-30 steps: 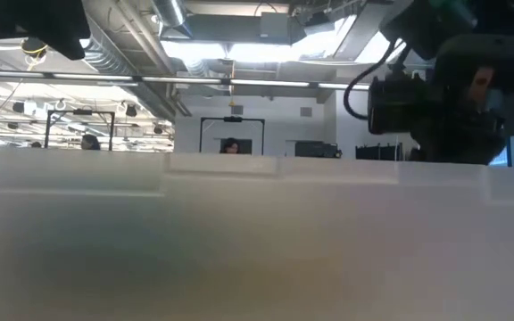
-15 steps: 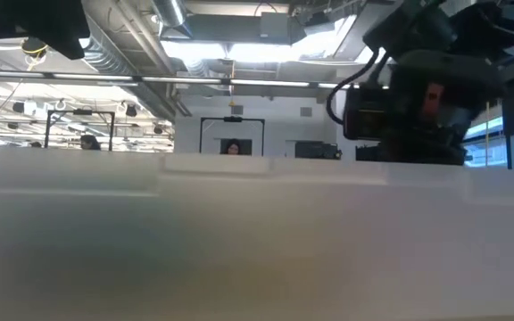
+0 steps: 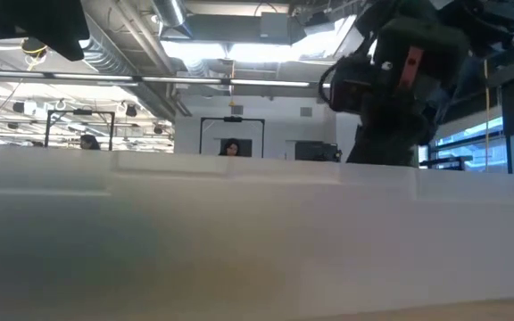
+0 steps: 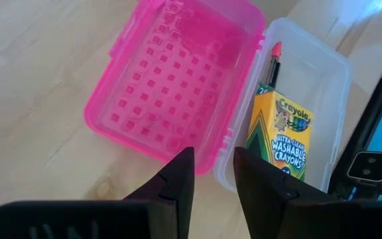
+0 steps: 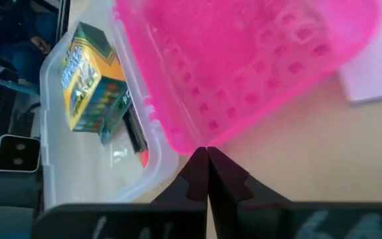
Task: Pack school essentials
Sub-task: Put the blue pen into the pink supply box
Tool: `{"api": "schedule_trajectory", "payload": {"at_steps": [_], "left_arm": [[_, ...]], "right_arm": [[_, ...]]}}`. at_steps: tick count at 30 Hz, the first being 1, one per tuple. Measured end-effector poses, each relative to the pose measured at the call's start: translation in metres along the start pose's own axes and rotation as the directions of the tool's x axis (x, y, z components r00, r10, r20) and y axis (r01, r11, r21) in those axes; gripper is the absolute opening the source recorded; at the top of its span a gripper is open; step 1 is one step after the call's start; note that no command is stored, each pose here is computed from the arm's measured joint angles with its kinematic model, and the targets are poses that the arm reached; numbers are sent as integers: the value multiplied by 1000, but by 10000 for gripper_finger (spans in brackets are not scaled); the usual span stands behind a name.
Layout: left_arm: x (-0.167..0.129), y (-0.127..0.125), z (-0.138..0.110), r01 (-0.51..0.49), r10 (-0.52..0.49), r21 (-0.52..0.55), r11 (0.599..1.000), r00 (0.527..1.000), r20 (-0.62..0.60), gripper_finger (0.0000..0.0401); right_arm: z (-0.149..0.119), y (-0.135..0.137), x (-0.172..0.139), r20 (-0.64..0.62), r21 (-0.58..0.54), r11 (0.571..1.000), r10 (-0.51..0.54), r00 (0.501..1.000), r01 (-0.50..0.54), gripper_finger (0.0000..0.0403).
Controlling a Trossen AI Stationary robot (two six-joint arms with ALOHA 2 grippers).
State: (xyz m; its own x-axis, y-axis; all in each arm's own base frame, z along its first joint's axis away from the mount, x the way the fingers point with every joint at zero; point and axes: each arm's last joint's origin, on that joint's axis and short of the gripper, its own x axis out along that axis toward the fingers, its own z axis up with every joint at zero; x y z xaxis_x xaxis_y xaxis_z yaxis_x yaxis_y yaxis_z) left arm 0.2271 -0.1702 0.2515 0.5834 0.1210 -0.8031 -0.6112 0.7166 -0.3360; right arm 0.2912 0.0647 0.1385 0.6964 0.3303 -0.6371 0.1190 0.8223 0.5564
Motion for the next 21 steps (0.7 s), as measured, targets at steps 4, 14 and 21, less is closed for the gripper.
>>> {"api": "schedule_trajectory", "payload": {"at_steps": [4,14,21], "left_arm": [[0,0,0,-1,1,0,1000,1000,1,98],[3,2,8,-19,20,-22,1000,999,39,99],[10,6,20,-44,48,-61,997,997,56,99]], "right_arm": [[11,2,-28,38,18,999,-46,998,45,2],[42,8,-131,115,211,910,-386,915,357,2],[69,4,-174,100,318,823,-524,846,472,2]]}}
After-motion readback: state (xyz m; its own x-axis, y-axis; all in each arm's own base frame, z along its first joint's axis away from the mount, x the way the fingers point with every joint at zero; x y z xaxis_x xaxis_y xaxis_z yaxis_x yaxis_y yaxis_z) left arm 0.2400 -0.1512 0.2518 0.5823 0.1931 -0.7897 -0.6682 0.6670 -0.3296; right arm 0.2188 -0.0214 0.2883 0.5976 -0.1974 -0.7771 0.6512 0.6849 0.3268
